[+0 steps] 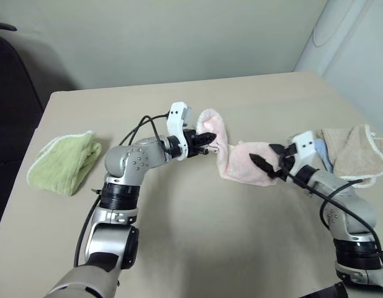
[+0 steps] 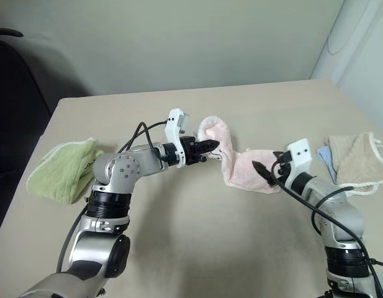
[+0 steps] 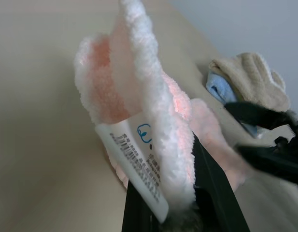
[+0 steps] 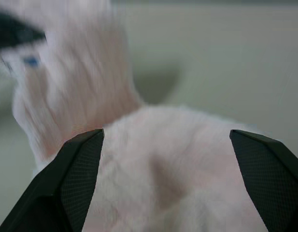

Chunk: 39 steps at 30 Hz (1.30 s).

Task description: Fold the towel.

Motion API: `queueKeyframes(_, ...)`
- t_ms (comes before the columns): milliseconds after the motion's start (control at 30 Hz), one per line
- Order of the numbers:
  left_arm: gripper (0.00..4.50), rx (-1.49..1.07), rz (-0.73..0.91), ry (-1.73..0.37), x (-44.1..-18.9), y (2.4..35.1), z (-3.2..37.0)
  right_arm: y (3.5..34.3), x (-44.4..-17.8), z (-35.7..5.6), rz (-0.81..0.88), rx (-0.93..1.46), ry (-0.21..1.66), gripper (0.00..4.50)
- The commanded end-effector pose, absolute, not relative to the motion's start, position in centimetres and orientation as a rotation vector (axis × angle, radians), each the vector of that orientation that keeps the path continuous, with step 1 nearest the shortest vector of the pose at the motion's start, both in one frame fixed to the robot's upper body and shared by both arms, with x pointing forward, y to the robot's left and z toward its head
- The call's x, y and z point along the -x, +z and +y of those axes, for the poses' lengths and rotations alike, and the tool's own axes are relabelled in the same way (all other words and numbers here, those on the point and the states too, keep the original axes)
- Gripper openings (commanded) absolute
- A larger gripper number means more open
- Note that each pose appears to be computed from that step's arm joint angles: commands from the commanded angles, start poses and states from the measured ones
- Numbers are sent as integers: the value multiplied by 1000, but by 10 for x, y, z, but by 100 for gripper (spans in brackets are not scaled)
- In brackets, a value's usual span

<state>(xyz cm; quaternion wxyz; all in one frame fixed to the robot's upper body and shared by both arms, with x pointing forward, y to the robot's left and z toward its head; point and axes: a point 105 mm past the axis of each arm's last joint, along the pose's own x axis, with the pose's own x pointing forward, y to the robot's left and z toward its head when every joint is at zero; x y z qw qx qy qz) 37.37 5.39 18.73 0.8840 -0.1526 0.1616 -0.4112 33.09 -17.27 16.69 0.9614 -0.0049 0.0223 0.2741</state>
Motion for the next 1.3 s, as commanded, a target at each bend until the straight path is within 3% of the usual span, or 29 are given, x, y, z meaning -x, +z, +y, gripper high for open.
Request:
queueKeyframes(33,0,266,245,-954,-366,218,37,203,-326,-191,-87,-89,501,441)
queueKeyframes(267,0,-19,257,-1206,-346,223,-41,229,-336,-272,-225,-301,131,441)
queueKeyframes(400,0,-162,287,-1314,-335,207,-72,225,-333,-275,-224,-289,97,441)
queueKeyframes(567,0,-412,343,-1336,-336,163,-94,218,-322,-268,-229,-281,78,441)
queueKeyframes(667,75,-468,353,-1358,-335,151,-98,211,-317,-267,-220,-290,60,450)
queueKeyframes(833,255,-402,367,-1337,-340,147,-100,205,-316,-258,-194,-274,73,450)
queueKeyframes(1000,439,-199,359,-1372,-336,165,-103,205,-317,-256,-180,-251,85,450)
queueKeyframes(1267,445,52,322,-1301,-350,194,-71,222,-318,-261,-170,-146,135,450)
queueKeyframes(1300,429,69,308,-1275,-355,196,-65,221,-317,-257,-143,-120,172,433)
